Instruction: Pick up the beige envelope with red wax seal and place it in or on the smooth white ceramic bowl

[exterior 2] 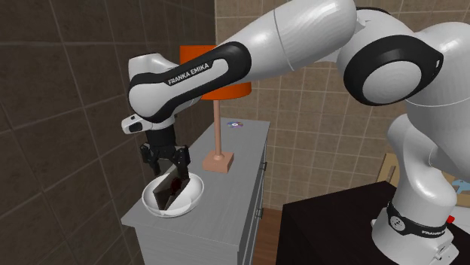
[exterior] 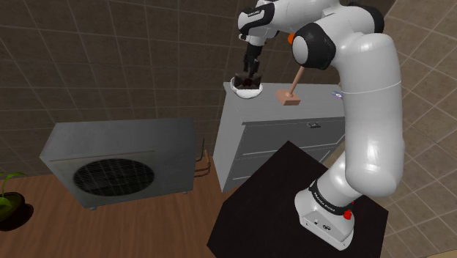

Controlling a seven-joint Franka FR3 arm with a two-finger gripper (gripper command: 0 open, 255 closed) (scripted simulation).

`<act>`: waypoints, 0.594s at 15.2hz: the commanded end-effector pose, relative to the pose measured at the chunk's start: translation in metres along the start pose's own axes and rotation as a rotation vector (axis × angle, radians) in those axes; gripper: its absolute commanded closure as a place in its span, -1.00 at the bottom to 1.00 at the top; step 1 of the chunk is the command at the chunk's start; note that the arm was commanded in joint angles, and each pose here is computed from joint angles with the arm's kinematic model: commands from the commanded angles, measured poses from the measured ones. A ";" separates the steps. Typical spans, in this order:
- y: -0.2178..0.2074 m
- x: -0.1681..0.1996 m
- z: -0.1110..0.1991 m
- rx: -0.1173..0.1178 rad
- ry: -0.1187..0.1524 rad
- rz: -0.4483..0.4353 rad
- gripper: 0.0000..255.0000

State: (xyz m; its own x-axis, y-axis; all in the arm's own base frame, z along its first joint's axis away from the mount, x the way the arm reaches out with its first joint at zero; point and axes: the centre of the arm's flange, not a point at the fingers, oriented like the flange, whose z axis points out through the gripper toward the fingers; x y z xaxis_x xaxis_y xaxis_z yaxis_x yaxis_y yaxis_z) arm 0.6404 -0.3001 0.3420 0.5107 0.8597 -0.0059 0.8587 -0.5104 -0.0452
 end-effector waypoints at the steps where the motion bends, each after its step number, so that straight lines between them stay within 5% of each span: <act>1: 0.000 0.000 0.000 0.000 0.000 0.000 -1.00; 9: 0.000 0.000 -0.050 0.000 0.000 0.000 -1.00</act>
State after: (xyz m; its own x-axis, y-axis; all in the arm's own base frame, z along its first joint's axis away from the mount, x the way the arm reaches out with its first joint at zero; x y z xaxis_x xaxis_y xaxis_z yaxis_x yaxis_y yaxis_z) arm 0.6435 -0.3011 0.3879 0.5106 0.8598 -0.0057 0.8588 -0.5104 -0.0445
